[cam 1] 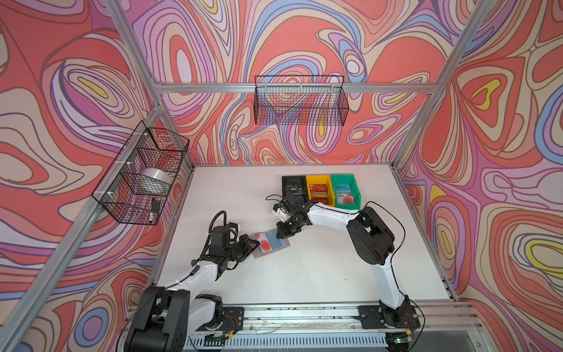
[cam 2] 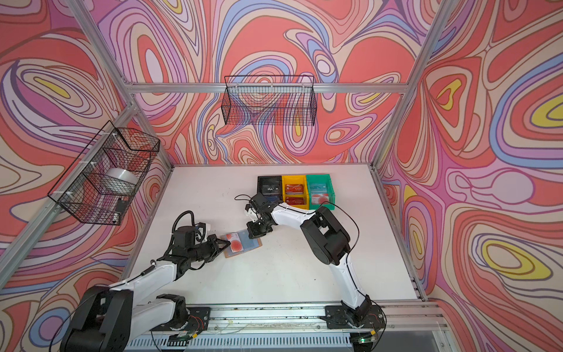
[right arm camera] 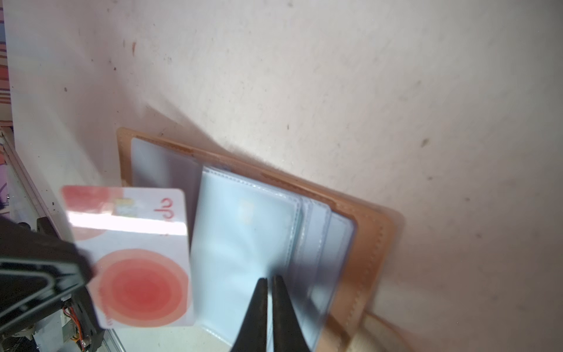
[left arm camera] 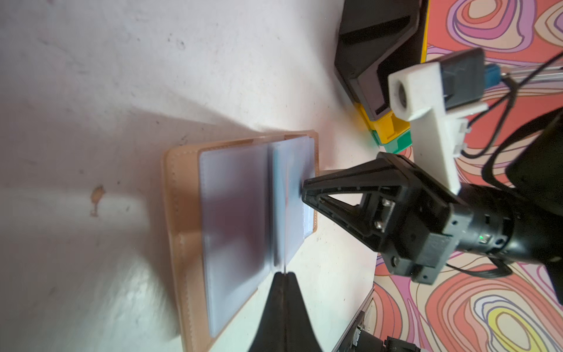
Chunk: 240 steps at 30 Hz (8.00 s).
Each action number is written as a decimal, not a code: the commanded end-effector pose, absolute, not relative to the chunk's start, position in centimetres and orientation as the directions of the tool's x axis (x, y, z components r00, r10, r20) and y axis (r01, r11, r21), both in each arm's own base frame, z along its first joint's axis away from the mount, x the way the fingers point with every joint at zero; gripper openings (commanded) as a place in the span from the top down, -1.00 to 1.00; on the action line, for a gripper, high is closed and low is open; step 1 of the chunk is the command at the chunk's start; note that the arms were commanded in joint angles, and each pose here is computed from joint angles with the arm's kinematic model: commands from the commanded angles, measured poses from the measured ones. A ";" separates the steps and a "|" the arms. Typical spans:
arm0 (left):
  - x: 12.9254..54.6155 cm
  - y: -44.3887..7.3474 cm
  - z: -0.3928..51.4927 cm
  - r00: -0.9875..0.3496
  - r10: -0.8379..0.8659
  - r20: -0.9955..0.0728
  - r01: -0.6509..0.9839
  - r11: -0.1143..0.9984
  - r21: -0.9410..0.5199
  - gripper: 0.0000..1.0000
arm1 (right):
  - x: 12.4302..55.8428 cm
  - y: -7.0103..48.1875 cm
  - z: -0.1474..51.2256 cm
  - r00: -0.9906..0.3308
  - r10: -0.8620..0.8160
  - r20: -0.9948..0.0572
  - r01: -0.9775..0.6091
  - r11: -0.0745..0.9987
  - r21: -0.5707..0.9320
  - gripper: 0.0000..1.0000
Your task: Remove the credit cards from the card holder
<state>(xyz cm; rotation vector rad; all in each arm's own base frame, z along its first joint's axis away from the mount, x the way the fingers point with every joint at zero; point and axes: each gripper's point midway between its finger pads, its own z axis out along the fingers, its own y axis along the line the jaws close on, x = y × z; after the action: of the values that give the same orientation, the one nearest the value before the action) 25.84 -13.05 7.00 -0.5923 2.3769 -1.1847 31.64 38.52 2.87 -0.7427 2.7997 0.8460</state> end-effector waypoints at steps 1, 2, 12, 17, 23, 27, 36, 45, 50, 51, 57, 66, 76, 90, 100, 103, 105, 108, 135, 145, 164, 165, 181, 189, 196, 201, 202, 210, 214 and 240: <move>24.1 -11.9 6.6 -0.829 -0.532 -0.170 -0.240 0.614 -0.752 1.00 | 30.9 37.4 1.2 -0.878 -0.438 -0.191 -0.475 0.755 0.451 0.77; 24.1 -11.8 7.0 -0.825 -0.536 -0.177 -0.236 0.613 -0.754 1.00 | 30.9 37.5 1.5 -0.876 -0.441 -0.198 -0.480 0.749 0.457 0.76; 25.2 -13.0 8.2 -0.814 -0.556 -0.166 -0.184 0.519 -0.835 1.00 | 31.5 39.4 8.1 -0.854 -0.429 -0.296 -0.519 0.645 0.561 0.53; 25.9 -13.9 9.1 -0.814 -0.555 -0.173 -0.120 0.451 -0.884 1.00 | 31.0 40.1 10.1 -0.864 -0.407 -0.295 -0.492 0.560 0.666 0.47; 26.3 -14.4 10.1 -0.810 -0.554 -0.194 -0.057 0.404 -0.913 1.00 | 30.2 40.5 10.0 -0.876 -0.405 -0.261 -0.448 0.486 0.750 0.40; 26.2 -14.5 10.0 -0.807 -0.550 -0.212 -0.030 0.397 -0.917 1.00 | 29.6 40.6 9.4 -0.872 -0.419 -0.253 -0.445 0.463 0.766 0.37; 26.4 -14.9 10.0 -0.811 -0.548 -0.202 -0.007 0.355 -0.935 1.00 | 28.9 40.6 9.3 -0.864 -0.444 -0.238 -0.430 0.404 0.807 0.35; 26.4 -15.1 9.9 -0.819 -0.540 -0.197 -0.005 0.350 -0.937 1.00 | 30.4 39.0 8.2 -0.883 -0.410 -0.229 -0.417 0.460 0.784 0.34; 26.4 -15.1 9.8 -0.819 -0.537 -0.200 -0.004 0.354 -0.935 1.00 | 30.7 38.5 8.1 -0.886 -0.406 -0.221 -0.409 0.463 0.786 0.34; 26.4 -15.1 9.8 -0.820 -0.537 -0.200 -0.003 0.353 -0.936 1.00 | 30.7 38.6 8.2 -0.886 -0.406 -0.221 -0.407 0.457 0.791 0.34; 26.4 -15.2 9.9 -0.823 -0.530 -0.202 0.007 0.347 -0.938 1.00 | 30.8 39.4 7.9 -0.892 -0.400 -0.208 -0.380 0.419 0.825 0.33; 26.4 -15.3 9.7 -0.823 -0.532 -0.199 0.006 0.342 -0.940 1.00 | 30.7 40.2 7.5 -0.902 -0.394 -0.176 -0.333 0.375 0.865 0.31; 26.6 -15.3 9.1 -0.822 -0.539 -0.185 -0.004 0.331 -0.944 1.00 | 30.0 40.6 8.9 -0.898 -0.401 -0.181 -0.313 0.291 0.904 0.34; 26.7 -15.5 8.8 -0.825 -0.541 -0.166 -0.008 0.305 -0.952 1.00 | 29.7 41.1 9.3 -0.901 -0.399 -0.171 -0.277 0.224 0.935 0.43; 26.8 -15.3 8.7 -0.820 -0.548 -0.164 -0.022 0.317 -0.948 0.99 | 29.6 41.3 9.5 -0.899 -0.401 -0.177 -0.281 0.217 0.935 0.79; 26.7 -15.2 8.6 -0.819 -0.549 -0.165 -0.027 0.324 -0.946 0.91 | 29.5 41.1 9.4 -0.899 -0.403 -0.174 -0.280 0.222 0.934 0.93; 26.7 -15.2 8.7 -0.819 -0.549 -0.167 -0.028 0.330 -0.944 0.86 | 29.4 41.0 9.3 -0.899 -0.404 -0.171 -0.279 0.226 0.933 0.99; 26.6 -15.0 8.7 -0.815 -0.553 -0.171 -0.033 0.340 -0.940 0.80 | 29.3 40.9 9.3 -0.898 -0.404 -0.174 -0.284 0.230 0.931 1.00; 25.6 -13.7 8.9 -0.797 -0.559 -0.229 -0.063 0.454 -0.889 0.56 | 37.9 26.7 15.8 -0.921 0.087 -0.380 -0.258 0.597 0.760 1.00; 25.5 -13.7 8.8 -0.797 -0.560 -0.227 -0.064 0.452 -0.890 0.56 | 39.8 21.7 17.3 -0.861 0.368 -0.351 -0.073 0.594 0.801 1.00; 25.4 -13.7 8.7 -0.798 -0.561 -0.222 -0.066 0.448 -0.892 0.57 | 40.0 8.6 16.3 -0.500 0.792 -0.349 0.426 0.576 0.698 1.00; 25.4 -13.7 8.7 -0.796 -0.563 -0.222 -0.069 0.450 -0.891 0.57 | 40.0 8.0 16.4 -0.473 0.806 -0.355 0.441 0.565 0.697 1.00; 25.4 -13.7 8.7 -0.796 -0.563 -0.222 -0.071 0.451 -0.890 0.57 | 40.7 3.6 16.5 -0.096 0.968 -0.231 0.490 0.248 0.836 1.00; 25.3 -13.6 8.8 -0.795 -0.564 -0.224 -0.073 0.455 -0.888 0.57 | 42.7 4.7 15.5 -0.108 0.985 -0.134 0.489 0.170 0.856 1.00; 25.4 -13.5 8.8 -0.792 -0.568 -0.223 -0.078 0.458 -0.886 0.57 | 44.0 4.9 14.6 -0.108 0.986 -0.124 0.496 0.162 0.853 1.00; 25.5 -13.4 8.6 -0.791 -0.570 -0.222 -0.084 0.461 -0.884 0.57 | 44.4 4.6 13.6 -0.093 0.987 -0.128 0.513 0.158 0.844 1.00; 25.4 -13.5 8.6 -0.792 -0.569 -0.221 -0.084 0.461 -0.884 0.57 | 44.4 4.5 13.4 -0.087 0.988 -0.129 0.519 0.156 0.841 1.00; 25.6 -13.4 8.2 -0.793 -0.569 -0.216 -0.093 0.464 -0.881 0.57 | 45.2 4.4 11.8 -0.071 0.991 -0.117 0.523 0.137 0.841 1.00; 25.7 -13.5 8.2 -0.794 -0.568 -0.214 -0.094 0.463 -0.881 0.57 | 45.7 4.5 11.2 -0.072 0.991 -0.116 0.526 0.137 0.840 1.00; 25.9 -13.4 7.8 -0.792 -0.573 -0.211 -0.102 0.465 -0.879 0.57 | 46.2 5.0 9.3 -0.059 0.997 -0.044 0.543 0.069 0.837 0.79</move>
<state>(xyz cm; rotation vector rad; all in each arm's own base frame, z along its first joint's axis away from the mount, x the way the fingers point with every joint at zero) 24.88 -13.54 6.63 -0.6037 2.2799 -1.3012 46.08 5.29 9.72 1.5214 1.6760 0.8830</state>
